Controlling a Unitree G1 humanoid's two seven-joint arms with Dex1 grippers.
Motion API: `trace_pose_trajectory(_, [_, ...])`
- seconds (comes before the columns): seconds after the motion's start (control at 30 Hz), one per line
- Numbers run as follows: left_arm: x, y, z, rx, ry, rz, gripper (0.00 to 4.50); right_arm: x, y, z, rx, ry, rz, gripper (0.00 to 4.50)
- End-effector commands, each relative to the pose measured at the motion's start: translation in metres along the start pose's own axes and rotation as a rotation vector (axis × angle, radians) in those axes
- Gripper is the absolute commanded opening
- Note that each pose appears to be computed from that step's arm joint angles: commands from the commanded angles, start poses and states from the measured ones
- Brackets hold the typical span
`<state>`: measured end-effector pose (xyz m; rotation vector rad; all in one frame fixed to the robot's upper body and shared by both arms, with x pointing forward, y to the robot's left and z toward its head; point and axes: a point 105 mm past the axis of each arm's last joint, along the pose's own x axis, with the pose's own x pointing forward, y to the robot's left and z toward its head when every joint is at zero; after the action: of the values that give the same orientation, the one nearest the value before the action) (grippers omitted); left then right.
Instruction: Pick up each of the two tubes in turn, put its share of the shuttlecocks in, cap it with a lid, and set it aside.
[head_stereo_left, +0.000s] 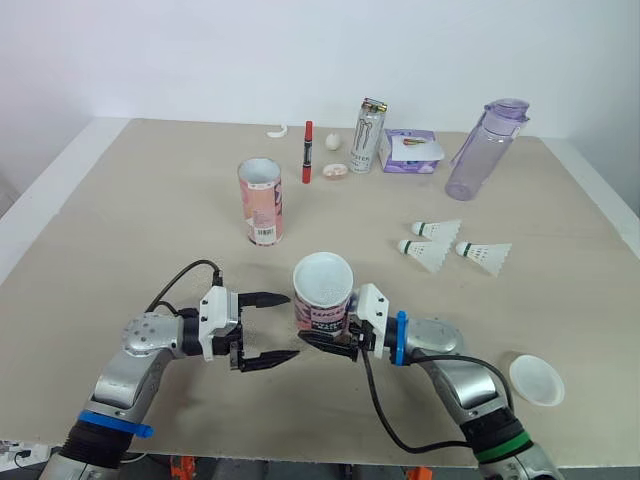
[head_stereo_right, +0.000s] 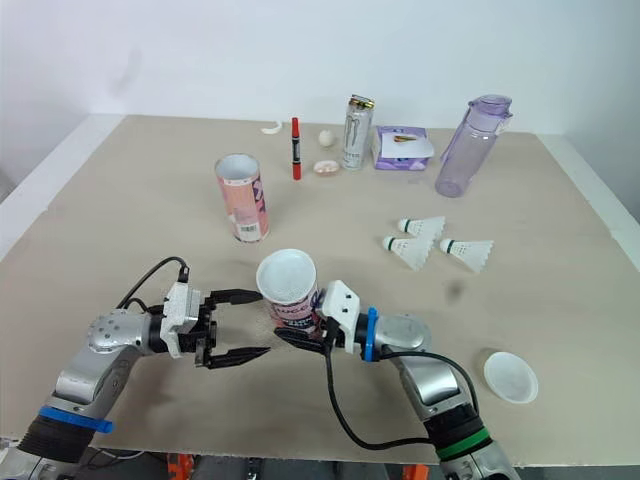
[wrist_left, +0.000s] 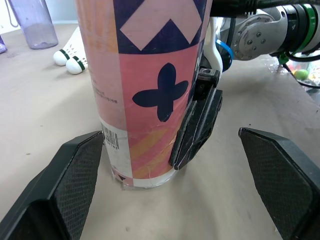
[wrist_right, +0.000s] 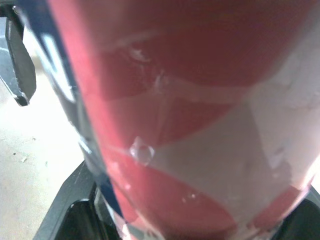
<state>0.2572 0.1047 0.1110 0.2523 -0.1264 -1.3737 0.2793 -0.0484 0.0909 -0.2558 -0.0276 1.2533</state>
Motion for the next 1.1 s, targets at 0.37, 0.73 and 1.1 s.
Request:
trace_pose_trajectory(0.37, [0.017, -0.008, 0.016, 0.030, -0.080, -0.066, 4.50, -0.103, -0.025, 0.054, -0.023, -0.059, -0.316, 3.01])
trace_pose_trajectory(0.73, [0.035, -0.014, 0.037, -0.005, -0.200, -0.071, 4.50, -0.283, -0.073, 0.026, 0.176, -0.015, -1.123, 3.01])
trace_pose_trajectory(1.1, [0.040, -0.018, 0.035, 0.006, -0.190, -0.049, 4.50, -0.371, -0.086, -0.030, 0.278, 0.072, -1.524, 3.01])
